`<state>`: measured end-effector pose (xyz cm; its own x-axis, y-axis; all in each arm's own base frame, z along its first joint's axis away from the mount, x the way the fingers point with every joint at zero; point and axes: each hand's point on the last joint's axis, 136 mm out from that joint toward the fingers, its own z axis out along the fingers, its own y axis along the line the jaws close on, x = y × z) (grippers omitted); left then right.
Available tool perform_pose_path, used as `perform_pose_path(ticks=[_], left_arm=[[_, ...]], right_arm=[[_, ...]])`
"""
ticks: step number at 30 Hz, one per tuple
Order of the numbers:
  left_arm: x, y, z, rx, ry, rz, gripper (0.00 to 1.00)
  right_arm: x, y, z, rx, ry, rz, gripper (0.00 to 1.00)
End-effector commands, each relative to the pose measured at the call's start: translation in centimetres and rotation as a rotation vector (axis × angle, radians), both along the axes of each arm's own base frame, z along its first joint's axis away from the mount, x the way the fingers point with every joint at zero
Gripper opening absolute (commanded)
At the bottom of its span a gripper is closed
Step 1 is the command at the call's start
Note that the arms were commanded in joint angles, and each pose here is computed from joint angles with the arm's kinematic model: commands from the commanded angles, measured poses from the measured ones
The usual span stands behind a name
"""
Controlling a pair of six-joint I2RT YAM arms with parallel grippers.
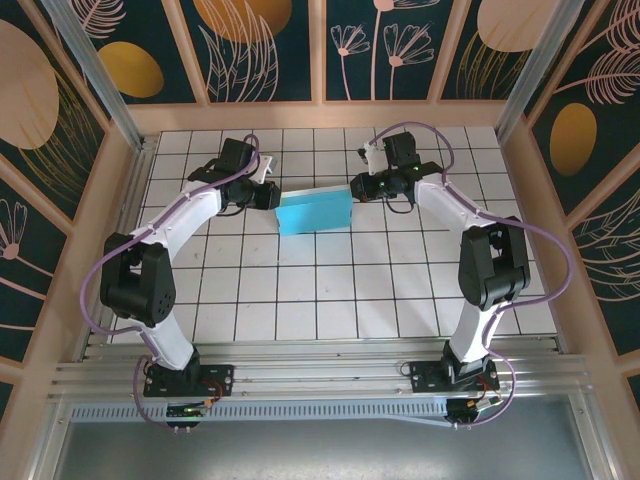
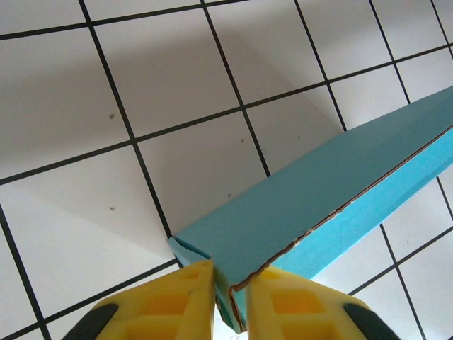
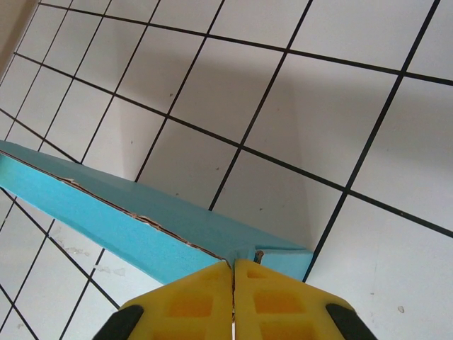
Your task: Fold the paper box
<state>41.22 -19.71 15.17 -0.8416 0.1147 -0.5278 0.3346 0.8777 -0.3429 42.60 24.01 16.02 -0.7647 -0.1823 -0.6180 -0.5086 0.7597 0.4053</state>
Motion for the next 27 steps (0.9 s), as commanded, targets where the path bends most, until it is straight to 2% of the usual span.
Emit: perform_pose_path(ticks=[1,8,15,27], left_arm=[[-0.5,-1.2,0.8,-0.071,0.001,-0.024,0.17],[-0.3,-1.1,0.8,-0.06,-0.007,-0.02,0.16],[0.0,0.2,-0.3,0.021,-0.005,0.009,0.14],[-0.2,-0.2,0.0,-0.001,-0.006,0.0,0.14]], right_arm=[[-1.7,1.1,-0.6,0.012,0.047,0.023,0.08],[-1.4,1.5,-0.1,0.034,0.079,0.0,0.08],[-1.4,1.3,-0.3,0.006,0.143,-0.015,0.08],[-1.5,1.1,-1.9,-0.007,0.201,-0.039,0.07]])
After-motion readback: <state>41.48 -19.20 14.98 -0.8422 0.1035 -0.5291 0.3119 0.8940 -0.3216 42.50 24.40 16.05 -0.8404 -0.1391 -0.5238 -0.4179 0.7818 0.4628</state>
